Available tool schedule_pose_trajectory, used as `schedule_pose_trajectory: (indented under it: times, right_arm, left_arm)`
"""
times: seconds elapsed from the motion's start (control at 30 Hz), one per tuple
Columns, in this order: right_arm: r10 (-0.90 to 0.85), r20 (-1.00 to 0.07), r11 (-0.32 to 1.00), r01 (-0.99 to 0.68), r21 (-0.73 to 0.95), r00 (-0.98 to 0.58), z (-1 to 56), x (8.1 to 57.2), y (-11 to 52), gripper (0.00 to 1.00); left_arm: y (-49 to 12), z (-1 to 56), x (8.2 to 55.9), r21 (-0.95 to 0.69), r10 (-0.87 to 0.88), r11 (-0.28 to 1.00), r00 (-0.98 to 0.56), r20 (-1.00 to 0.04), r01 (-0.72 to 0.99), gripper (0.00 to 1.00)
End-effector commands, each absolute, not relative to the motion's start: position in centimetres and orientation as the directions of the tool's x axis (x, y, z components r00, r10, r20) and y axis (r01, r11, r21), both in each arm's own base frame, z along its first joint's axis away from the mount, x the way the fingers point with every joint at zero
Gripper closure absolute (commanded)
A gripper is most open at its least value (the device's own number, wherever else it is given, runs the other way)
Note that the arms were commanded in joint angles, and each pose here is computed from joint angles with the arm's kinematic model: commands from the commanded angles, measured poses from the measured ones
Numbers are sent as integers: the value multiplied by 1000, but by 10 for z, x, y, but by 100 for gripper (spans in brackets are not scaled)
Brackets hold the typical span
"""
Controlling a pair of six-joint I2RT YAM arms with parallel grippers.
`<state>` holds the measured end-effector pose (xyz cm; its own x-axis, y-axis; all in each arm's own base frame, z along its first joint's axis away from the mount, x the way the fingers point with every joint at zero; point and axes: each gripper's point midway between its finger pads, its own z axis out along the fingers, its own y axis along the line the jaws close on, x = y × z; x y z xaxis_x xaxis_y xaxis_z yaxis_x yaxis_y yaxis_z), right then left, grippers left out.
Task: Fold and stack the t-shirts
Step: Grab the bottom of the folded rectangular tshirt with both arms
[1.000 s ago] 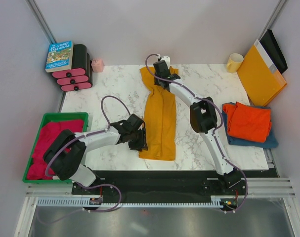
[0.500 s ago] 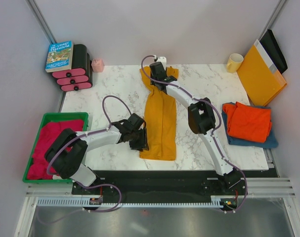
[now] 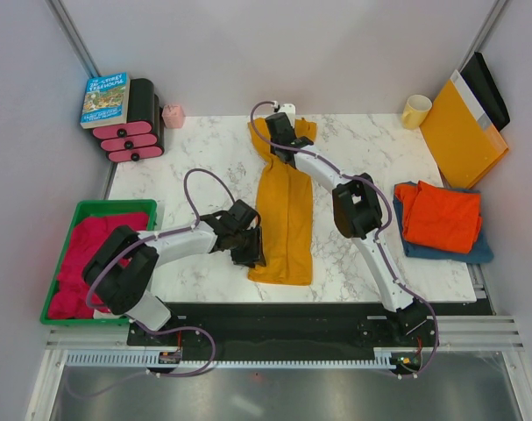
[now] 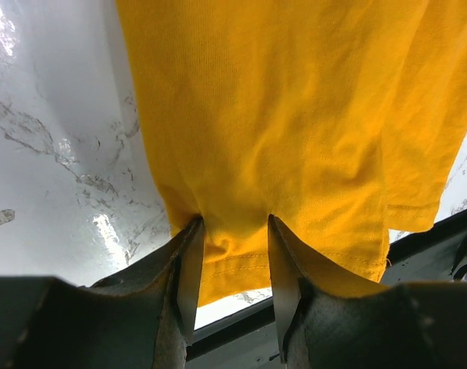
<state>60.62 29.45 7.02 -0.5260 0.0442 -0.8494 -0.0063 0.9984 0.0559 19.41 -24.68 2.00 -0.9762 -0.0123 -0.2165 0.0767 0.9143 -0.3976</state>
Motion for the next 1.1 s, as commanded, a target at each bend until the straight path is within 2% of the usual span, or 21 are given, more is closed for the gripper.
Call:
schedule_pose_trajectory:
  times: [0.0, 0.03, 0.13, 0.57, 1.07]
  right_arm:
    - [67, -871, 998, 34, 58, -488, 100, 607, 286, 80]
    - [68, -872, 998, 37, 57, -485, 101, 606, 285, 87]
    - [72, -881, 997, 52, 54, -468, 111, 607, 280, 100]
    - [93, -915, 992, 120, 49, -392, 158, 602, 256, 100]
    - [139, -863, 976, 212, 38, -486, 122, 574, 210, 100]
  left_arm:
    - [-250, 18, 195, -392, 17, 914, -977, -212, 101, 54]
    - [-249, 17, 194, -390, 16, 916, -978, -208, 98, 54]
    - [-249, 16, 194, -389, 15, 916, -979, -205, 96, 54]
    - [-248, 8, 192, -378, 6, 923, -984, -179, 75, 55]
    - [-249, 4, 191, -375, -3, 925, -987, -163, 59, 55]
